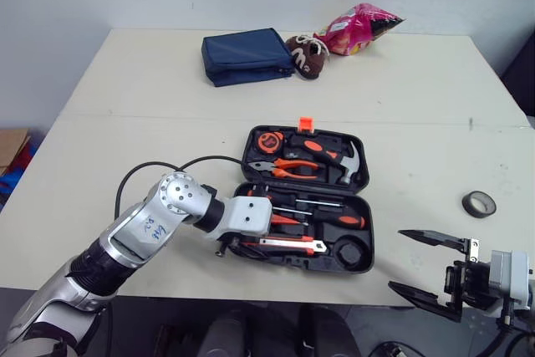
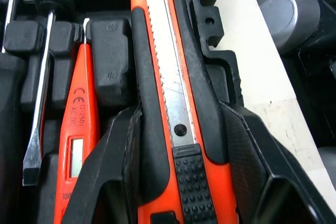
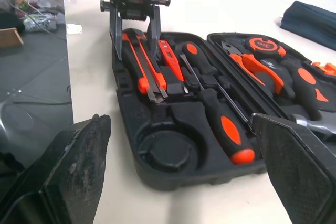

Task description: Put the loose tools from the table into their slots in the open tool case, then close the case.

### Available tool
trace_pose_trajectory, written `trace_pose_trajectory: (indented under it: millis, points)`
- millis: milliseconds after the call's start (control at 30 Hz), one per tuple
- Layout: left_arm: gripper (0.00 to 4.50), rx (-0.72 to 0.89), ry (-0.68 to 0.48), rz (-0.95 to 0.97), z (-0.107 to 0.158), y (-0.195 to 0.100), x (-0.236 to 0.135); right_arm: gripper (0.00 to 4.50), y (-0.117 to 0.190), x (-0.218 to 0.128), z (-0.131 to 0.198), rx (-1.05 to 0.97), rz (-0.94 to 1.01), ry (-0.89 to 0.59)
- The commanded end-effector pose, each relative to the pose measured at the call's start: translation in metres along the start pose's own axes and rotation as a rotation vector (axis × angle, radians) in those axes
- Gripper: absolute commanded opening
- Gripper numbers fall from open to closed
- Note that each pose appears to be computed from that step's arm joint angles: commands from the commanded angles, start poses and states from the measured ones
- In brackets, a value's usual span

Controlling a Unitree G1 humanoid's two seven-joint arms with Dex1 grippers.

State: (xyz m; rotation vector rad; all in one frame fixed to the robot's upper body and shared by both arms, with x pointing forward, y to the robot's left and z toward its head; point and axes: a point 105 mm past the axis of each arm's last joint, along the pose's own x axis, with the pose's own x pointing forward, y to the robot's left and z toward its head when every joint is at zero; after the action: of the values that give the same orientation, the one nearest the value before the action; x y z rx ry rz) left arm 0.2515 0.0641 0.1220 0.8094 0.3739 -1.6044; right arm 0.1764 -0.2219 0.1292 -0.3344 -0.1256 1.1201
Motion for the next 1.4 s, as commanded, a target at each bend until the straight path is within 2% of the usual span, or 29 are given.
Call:
trace_pose_trajectory:
  millis: [33, 67, 200, 233, 300, 433, 533, 567, 667, 800, 933, 1033, 1200, 1400]
  points:
    - [2.03, 0.048, -0.018, 0.0, 0.008, 0.001, 0.001, 4.5, 0.001, 0.0, 0.004, -0.016, -0.003, -0.01]
    - [2.58, 0.068, -0.03, -0.002, 0.01, 0.001, 0.002, 4.5, 0.002, 0.0, 0.003, -0.014, -0.004, -0.009]
    - [4.22, 0.117, -0.146, 0.027, 0.026, 0.005, 0.002, 4.5, 0.002, -0.001, -0.002, -0.007, -0.006, -0.007]
    - [4.44, 0.141, -0.168, 0.027, 0.028, 0.005, 0.0, 4.5, 0.002, -0.002, -0.002, -0.005, -0.008, -0.007]
    - [4.44, 0.177, -0.213, 0.025, 0.032, 0.004, -0.007, 4.5, 0.003, -0.002, -0.004, -0.003, -0.011, -0.007]
    - [4.44, 0.214, -0.382, 0.033, 0.037, 0.003, -0.03, 4.5, 0.003, -0.004, -0.009, 0.004, -0.022, -0.002]
    - [3.64, 0.175, -0.493, 0.033, 0.039, 0.001, -0.029, 4.5, 0.002, -0.005, -0.01, 0.007, -0.034, 0.001]
    - [3.18, 0.169, -0.514, 0.042, 0.039, 0.002, -0.027, 4.5, 0.002, -0.004, -0.01, 0.007, -0.036, 0.001]
    - [1.77, 0.211, -0.437, 0.073, 0.026, 0.006, -0.013, 4.5, 0.004, -0.003, -0.013, 0.009, -0.037, 0.015]
    - [0.05, 0.162, -0.402, 0.033, 0.014, 0.001, 0.008, 4.5, 0.006, 0.003, -0.009, 0.004, -0.045, 0.016]
    - [0.05, 0.105, -0.372, 0.061, 0.007, 0.008, 0.022, 4.5, 0.007, 0.006, -0.004, 0.001, -0.048, 0.019]
    - [0.05, 0.056, -0.304, 0.07, -0.007, 0.009, 0.03, 4.5, 0.005, 0.007, 0.002, -0.003, -0.064, 0.021]
    - [0.05, 0.013, -0.182, 0.031, -0.028, 0.001, 0.042, 4.5, 0.007, 0.01, 0.007, 0.006, -0.069, 0.029]
    - [0.05, 0.015, -0.118, -0.038, -0.032, -0.009, 0.049, 4.5, 0.002, 0.013, 0.012, 0.002, -0.085, 0.036]
